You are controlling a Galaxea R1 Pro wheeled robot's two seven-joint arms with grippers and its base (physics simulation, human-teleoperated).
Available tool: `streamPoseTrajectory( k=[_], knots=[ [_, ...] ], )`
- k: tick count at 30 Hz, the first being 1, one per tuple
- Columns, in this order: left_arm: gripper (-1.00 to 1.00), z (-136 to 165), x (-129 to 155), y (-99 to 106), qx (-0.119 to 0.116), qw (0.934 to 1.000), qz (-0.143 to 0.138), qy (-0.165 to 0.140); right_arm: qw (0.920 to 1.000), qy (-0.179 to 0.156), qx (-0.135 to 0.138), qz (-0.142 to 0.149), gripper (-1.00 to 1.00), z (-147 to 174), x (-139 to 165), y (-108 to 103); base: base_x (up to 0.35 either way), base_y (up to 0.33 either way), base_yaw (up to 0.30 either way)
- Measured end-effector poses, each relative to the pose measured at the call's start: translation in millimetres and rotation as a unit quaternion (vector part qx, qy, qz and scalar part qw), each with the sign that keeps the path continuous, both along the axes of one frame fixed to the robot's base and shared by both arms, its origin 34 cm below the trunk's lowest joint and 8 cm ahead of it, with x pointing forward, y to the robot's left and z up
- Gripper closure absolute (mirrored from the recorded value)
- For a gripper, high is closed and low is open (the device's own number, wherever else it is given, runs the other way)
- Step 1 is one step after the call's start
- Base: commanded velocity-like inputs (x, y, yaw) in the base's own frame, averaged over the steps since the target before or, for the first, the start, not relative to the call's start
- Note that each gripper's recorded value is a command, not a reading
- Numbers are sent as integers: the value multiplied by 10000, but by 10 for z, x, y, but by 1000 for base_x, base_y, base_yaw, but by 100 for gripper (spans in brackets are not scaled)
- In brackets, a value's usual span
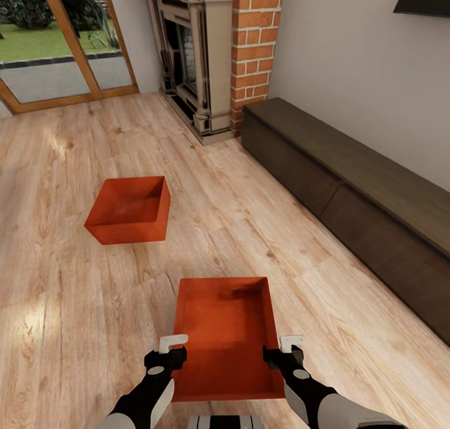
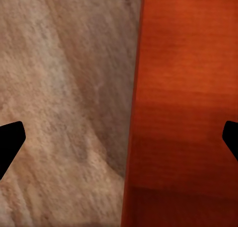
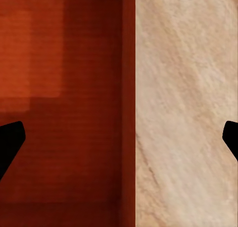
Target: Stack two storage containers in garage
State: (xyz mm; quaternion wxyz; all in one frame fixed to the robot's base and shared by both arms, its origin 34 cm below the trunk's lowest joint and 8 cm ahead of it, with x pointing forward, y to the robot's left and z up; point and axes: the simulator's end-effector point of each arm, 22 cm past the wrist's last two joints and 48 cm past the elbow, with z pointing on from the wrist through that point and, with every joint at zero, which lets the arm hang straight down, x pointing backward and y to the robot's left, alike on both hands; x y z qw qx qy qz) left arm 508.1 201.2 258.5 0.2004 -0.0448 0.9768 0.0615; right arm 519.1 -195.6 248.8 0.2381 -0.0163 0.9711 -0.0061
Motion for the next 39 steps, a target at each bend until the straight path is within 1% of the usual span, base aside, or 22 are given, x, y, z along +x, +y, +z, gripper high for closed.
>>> streamPoseTrajectory(
  k=[13, 39],
  knots=[
    [-100, -277, -55, 2, 0, 10000, 5, -2, 10000, -2, 0, -3, -100, -277, -56, 0, 0, 0, 0],
    [-100, -276, -52, 5, 6, 10000, 7, -5, 10000, -1, 0, -3, -100, -278, -56, 0, 0, 0, 0]
  ],
)
